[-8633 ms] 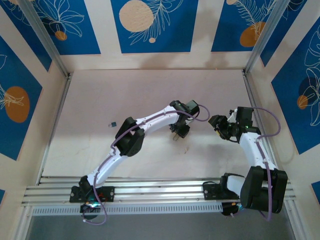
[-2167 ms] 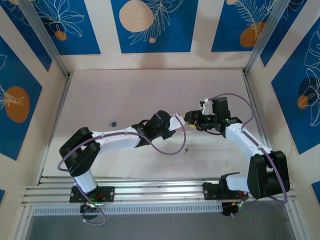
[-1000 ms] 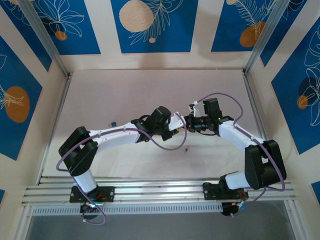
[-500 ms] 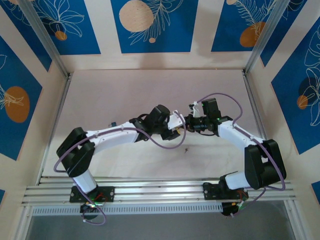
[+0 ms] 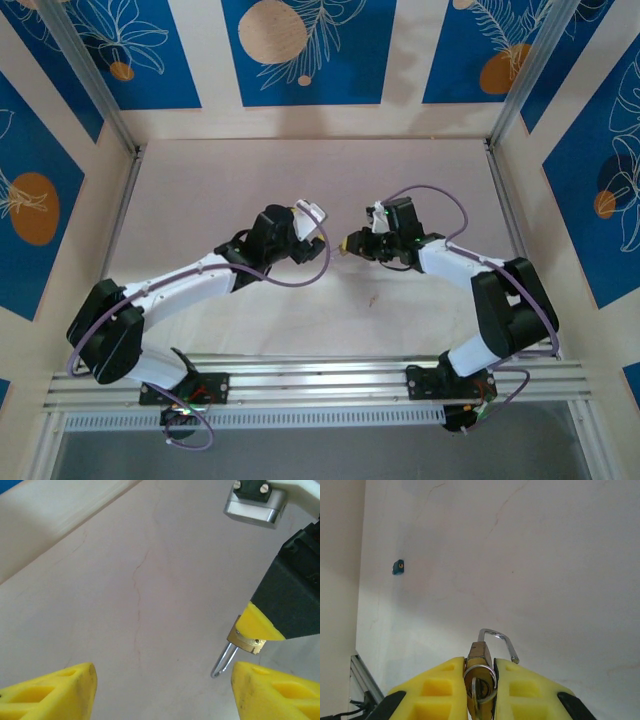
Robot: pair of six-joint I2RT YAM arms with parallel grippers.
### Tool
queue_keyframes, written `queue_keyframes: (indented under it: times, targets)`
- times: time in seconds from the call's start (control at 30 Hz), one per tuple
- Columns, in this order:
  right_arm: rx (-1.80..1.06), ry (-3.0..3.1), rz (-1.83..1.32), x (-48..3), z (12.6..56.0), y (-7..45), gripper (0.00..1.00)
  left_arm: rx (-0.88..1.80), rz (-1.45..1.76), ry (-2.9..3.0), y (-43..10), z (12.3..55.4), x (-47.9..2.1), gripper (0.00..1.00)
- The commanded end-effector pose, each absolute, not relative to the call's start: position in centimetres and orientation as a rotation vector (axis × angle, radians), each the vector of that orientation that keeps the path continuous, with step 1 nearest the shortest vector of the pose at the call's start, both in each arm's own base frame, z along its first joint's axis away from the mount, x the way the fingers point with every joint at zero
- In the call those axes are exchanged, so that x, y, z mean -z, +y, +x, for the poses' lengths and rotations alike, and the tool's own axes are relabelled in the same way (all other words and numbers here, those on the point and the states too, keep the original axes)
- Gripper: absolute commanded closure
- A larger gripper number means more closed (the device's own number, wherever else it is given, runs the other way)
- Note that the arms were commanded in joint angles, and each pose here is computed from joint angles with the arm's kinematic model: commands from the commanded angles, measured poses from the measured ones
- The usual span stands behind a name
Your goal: Unlock with the key
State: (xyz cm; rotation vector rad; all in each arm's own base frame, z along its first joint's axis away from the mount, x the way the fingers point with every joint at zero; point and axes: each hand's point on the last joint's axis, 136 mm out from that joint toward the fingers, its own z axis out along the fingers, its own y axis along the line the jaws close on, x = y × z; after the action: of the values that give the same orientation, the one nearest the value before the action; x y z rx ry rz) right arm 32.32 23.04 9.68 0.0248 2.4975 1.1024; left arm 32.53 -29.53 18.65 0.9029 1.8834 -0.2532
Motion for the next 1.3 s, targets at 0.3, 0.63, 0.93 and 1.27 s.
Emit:
queue_keyframes:
  times: [0.3, 0.63, 0.93, 1.27]
  targets:
    - [-1.014, 2.337, -0.115, -9.0, 33.3, 25.3, 0.90, 0.236, 0.801, 1.849, -28.4, 33.4, -20.1, 0.30]
    - [-1.049, 2.337, -0.196, -7.7, 31.0, 26.9, 0.90, 0.225, 0.799, 1.844, -28.1, 33.5, -20.4, 0.31]
    - [-1.126, 2.380, -0.189, -6.4, 28.6, 26.7, 0.92, 0.237, 0.790, 1.850, -28.1, 33.4, -20.0, 0.31]
    - [-1.143, 2.389, -0.169, -6.2, 27.8, 26.3, 0.92, 0.240, 0.790, 1.850, -28.1, 33.3, -19.9, 0.31]
